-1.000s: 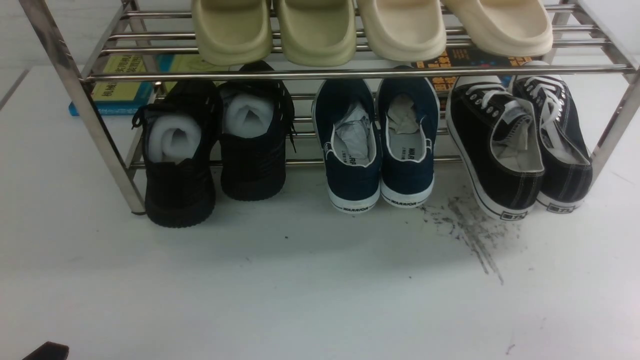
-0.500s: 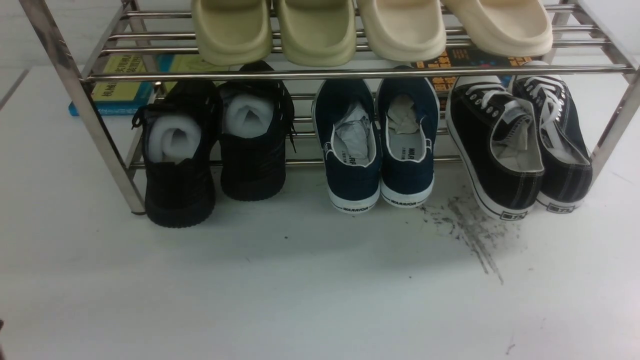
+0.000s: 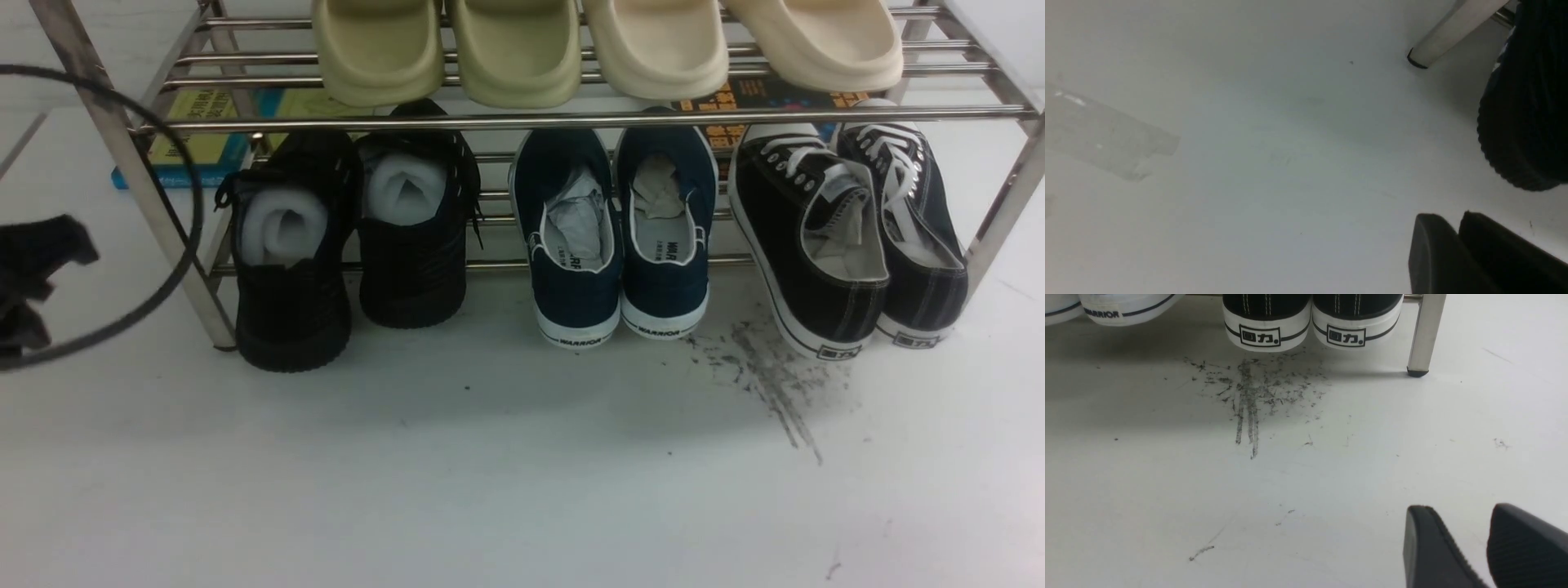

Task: Take the shoes off the shelf with your hand on the white table.
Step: 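Grasp the leftmost shoe on the bottom shelf of the shoe rack with the left gripper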

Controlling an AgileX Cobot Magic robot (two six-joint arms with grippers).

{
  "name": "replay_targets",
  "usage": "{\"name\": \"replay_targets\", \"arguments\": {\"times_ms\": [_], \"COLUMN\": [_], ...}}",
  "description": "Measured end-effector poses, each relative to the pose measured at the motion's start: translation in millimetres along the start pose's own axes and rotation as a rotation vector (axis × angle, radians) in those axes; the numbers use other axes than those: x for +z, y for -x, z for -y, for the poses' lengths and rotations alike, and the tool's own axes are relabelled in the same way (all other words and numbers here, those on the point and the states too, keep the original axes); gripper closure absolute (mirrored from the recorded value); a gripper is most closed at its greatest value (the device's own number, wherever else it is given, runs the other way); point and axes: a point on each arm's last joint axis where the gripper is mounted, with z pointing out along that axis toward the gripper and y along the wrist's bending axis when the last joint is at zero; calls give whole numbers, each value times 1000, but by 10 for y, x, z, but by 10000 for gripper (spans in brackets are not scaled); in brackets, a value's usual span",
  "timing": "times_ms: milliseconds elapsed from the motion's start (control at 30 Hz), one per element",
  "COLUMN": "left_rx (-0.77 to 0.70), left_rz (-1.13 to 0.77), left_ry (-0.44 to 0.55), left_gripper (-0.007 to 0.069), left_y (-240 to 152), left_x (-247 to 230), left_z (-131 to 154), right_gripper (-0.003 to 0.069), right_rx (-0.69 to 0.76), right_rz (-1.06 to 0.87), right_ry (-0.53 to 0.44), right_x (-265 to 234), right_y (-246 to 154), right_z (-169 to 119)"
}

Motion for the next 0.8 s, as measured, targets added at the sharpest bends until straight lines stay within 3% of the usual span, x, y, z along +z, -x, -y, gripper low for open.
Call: {"name": "replay_targets", "arguments": {"times_ms": [167,333,533,800], "left_rx": [42,62,76,60], "left_rz": [-79,-94,-94,-106], "left_ry": [-53,-142,-220,-231], "left_gripper": [283,166,142,142], "left_y": [312,405,429,440], "left_x": [376,543,716,1080], "left_z": [258,404,504,559], "right_gripper": [421,421,421,421], "right_rx": [0,0,0,0], "right_rz": [0,0,0,0], "right_ry": [0,0,0,0], "right_x": [0,0,0,0], "right_y": [0,0,0,0], "right_z": [0,0,0,0]}}
